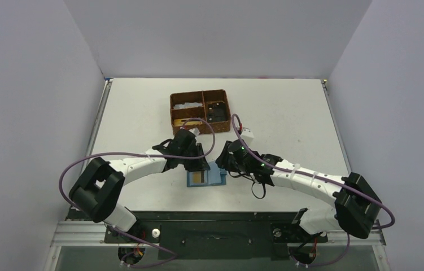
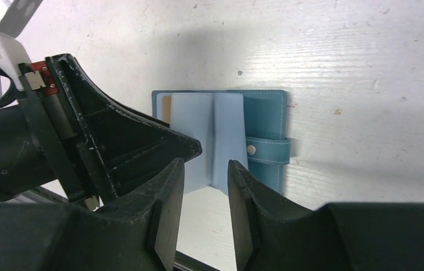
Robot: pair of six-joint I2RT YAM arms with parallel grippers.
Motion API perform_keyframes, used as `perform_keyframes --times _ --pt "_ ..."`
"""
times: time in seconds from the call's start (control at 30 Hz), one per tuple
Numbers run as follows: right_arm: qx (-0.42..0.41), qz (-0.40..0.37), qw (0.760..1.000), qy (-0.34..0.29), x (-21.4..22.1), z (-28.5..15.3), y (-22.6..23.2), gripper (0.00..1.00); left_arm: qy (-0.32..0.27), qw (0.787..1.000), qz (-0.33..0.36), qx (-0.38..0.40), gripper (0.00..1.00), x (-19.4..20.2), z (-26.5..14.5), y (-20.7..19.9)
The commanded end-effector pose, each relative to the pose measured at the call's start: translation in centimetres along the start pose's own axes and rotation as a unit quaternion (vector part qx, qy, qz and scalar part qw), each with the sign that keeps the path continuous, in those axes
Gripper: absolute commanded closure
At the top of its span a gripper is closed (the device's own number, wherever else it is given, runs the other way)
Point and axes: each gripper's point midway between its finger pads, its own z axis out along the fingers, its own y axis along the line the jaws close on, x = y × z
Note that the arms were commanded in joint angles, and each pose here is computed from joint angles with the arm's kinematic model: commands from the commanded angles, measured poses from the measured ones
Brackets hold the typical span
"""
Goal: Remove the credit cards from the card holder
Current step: Remove the credit card from the card holder.
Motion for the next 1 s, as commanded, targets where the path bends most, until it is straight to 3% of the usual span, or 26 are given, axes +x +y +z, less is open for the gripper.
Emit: perform_keyframes --times 0.0,0.3,0.97 --pt "0.027 0.002 0.999 -0.022 -0.6 -1.3 -1.9 0.69 -0.024 0.999 0.012 0.043 0.72 -1.6 0.6 -3.7" --pt "0.037 0.008 0.999 -0.036 -0.6 -3.0 -3.4 0.69 -0.01 0.998 0.017 0.056 0.58 -0.6 2.6 -5.4" --pt "0.036 0.008 0.998 -0.042 -0.7 -3.9 -3.6 0.69 0.011 0.999 0.007 0.036 0.52 1.1 5.8 -3.2"
